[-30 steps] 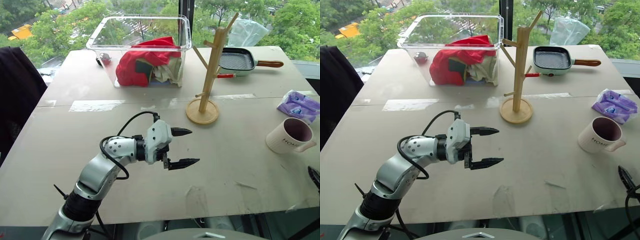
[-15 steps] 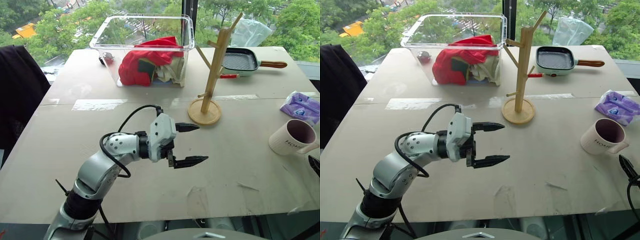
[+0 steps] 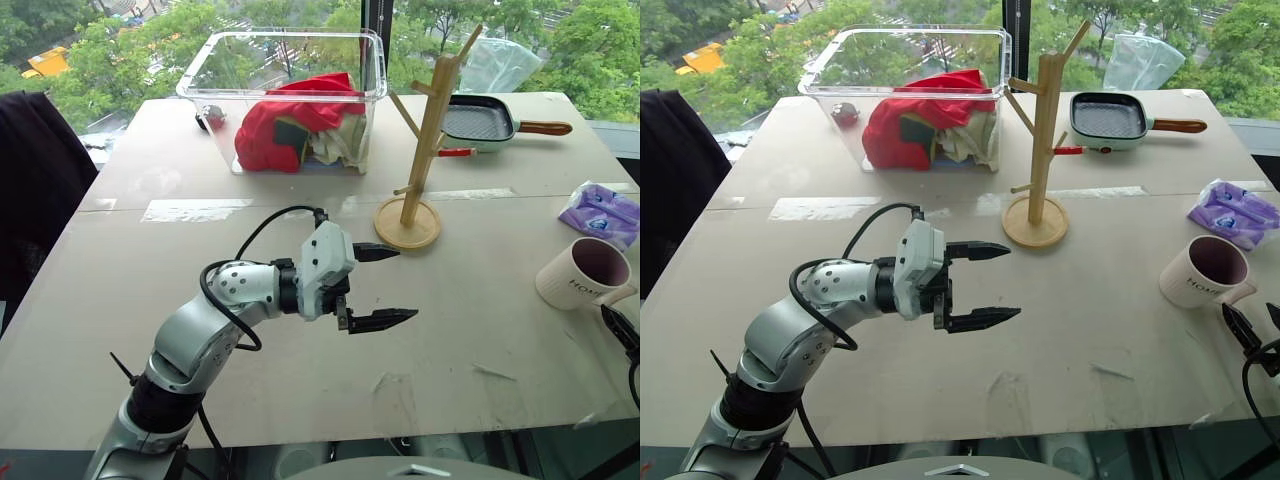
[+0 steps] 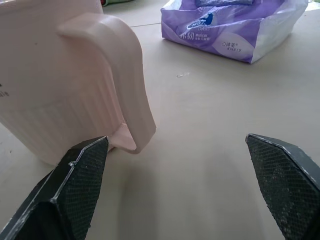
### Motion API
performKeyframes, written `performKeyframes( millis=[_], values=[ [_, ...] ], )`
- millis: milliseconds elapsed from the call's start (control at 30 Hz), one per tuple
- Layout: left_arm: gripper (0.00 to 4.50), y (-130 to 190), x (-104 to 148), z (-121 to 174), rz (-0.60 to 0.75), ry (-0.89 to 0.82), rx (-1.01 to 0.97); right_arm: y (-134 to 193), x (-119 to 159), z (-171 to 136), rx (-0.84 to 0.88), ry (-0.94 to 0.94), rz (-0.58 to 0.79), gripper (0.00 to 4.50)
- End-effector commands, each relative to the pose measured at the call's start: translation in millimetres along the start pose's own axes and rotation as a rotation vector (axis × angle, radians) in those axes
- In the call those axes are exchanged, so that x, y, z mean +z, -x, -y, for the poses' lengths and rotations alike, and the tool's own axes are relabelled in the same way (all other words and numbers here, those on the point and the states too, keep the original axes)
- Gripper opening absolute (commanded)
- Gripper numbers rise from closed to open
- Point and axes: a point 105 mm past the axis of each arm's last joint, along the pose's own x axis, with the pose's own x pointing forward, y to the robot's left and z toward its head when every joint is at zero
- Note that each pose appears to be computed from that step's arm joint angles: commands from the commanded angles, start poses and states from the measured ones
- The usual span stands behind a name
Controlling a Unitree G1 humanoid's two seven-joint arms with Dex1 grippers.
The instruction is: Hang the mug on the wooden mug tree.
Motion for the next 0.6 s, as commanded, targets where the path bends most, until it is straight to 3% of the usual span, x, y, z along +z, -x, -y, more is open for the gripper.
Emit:
performKeyframes(
  millis=[33, 167, 200, 300, 467, 500, 600],
  values=[
    [4.50, 0.3, 13.6, 4.5, 0.028, -0.063, -0.016, -5.2, 5.5, 1.8, 0.007, 0.029, 0.026, 4.44],
    [4.50, 0.7, 12.3, 4.8, 0.020, -0.064, -0.020, -18.1, 1.2, 0.8, 0.032, 0.025, 0.021, 4.44],
    [4.50, 0.7, 12.0, 4.5, 0.018, -0.065, -0.020, -22.1, 1.0, -0.7, 0.039, 0.018, 0.027, 4.21],
    [4.50, 1.5, 11.4, 3.3, 0.011, -0.069, -0.016, -31.1, 4.3, -7.7, 0.063, 0.021, 0.044, 3.20],
    [4.50, 3.3, 9.0, 4.0, 0.005, -0.064, -0.002, -35.7, 9.6, -16.9, 0.084, 0.031, 0.055, 0.71],
    [4.50, 3.7, 8.2, 4.2, 0.004, -0.063, 0.001, -36.1, 10.6, -19.0, 0.089, 0.033, 0.057, 0.04],
    [4.50, 4.2, 6.5, 4.7, 0.006, -0.059, 0.010, -37.0, 15.0, -25.4, 0.103, 0.043, 0.060, 0.04]
  ],
)
